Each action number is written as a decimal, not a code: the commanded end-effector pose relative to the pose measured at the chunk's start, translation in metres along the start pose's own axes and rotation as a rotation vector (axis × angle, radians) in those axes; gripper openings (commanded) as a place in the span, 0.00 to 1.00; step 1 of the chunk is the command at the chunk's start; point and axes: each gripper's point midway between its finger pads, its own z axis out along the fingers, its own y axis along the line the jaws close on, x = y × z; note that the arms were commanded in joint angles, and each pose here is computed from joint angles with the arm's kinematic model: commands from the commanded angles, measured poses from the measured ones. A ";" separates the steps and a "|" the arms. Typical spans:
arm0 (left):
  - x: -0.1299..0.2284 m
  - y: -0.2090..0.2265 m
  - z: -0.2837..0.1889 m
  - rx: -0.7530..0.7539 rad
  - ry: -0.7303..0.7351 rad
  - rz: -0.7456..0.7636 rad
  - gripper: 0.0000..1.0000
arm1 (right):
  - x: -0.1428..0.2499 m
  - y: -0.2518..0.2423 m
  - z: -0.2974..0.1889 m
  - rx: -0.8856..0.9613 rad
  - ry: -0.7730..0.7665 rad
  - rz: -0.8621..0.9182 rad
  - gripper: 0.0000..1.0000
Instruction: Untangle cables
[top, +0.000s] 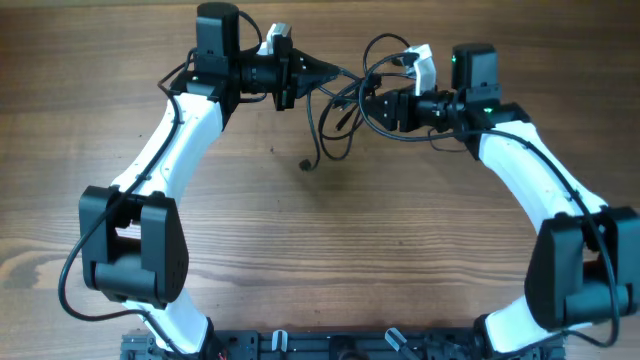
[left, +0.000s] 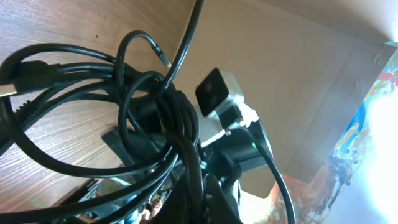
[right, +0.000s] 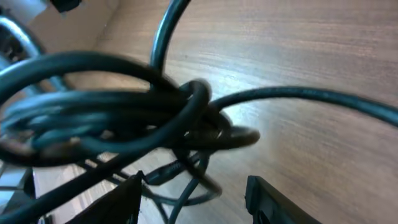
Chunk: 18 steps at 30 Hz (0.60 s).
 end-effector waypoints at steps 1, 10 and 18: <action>0.010 -0.006 0.000 0.013 0.042 0.003 0.04 | 0.000 -0.006 0.011 -0.014 -0.001 0.013 0.54; 0.013 -0.006 0.000 0.017 0.059 0.003 0.04 | -0.006 -0.015 0.022 -0.021 -0.034 0.031 0.34; 0.006 -0.005 0.000 0.009 0.020 0.081 0.04 | 0.000 -0.012 0.010 -0.070 -0.007 0.095 0.04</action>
